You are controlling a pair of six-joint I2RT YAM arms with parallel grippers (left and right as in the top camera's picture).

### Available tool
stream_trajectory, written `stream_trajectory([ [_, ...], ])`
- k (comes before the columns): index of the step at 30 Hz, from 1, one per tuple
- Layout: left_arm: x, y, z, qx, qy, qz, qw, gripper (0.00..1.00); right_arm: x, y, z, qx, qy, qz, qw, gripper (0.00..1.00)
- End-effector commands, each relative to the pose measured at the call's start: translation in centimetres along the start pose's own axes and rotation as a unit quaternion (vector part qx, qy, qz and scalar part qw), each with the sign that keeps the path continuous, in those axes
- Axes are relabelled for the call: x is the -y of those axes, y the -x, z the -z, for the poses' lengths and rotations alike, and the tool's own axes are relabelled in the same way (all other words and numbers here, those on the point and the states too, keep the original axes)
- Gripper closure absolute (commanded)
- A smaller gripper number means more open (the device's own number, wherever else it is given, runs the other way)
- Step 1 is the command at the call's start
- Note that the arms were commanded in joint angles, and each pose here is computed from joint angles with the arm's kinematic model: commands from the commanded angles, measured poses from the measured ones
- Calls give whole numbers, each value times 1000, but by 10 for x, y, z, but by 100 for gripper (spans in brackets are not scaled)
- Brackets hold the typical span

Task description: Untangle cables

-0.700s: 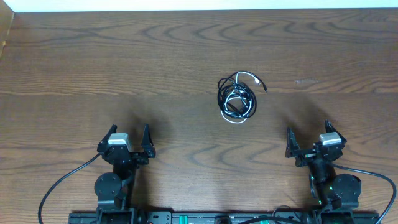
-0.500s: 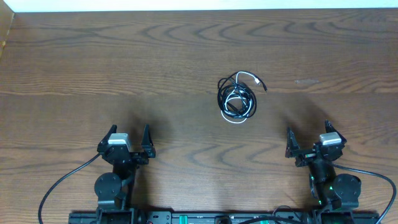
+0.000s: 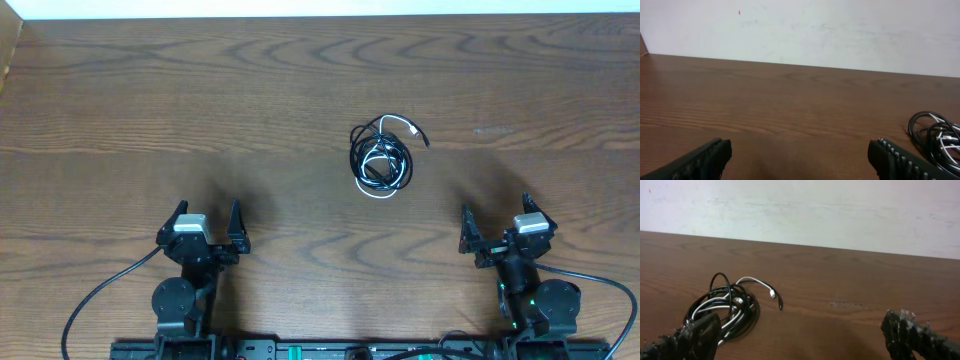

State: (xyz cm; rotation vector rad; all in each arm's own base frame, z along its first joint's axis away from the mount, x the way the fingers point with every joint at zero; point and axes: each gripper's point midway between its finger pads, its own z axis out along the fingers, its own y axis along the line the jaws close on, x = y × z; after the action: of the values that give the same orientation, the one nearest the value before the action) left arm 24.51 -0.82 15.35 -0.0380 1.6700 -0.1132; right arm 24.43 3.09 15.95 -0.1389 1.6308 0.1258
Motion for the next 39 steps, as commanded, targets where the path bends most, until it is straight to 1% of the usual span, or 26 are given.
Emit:
stream_trajectory([
  [1,1,-15,0,-25,-3,-5,1000,8,-3,-1,0,-1,6,2,1000,1],
  [23,1,-15,0,-23,-4,-5,1000,8,2,0,0,0,-8,2,1000,1],
  [26,1,-15,0,-24,-3,19,1000,8,3,-1,0,-2,-11,2,1000,1],
  [28,1,-14,0,-23,-3,22,999,8,3,-2,0,-3,-11,0,1000,1],
  [32,1,-12,4,-42,-1,23,999,8,4,1,1,-5,-15,-10,1000,1],
  [35,2,-4,9,-60,2,24,998,8,12,0,2,-24,-38,-11,999,1],
  [39,3,-1,12,-127,9,28,991,8,12,4,1,-76,-37,-16,996,1],
])
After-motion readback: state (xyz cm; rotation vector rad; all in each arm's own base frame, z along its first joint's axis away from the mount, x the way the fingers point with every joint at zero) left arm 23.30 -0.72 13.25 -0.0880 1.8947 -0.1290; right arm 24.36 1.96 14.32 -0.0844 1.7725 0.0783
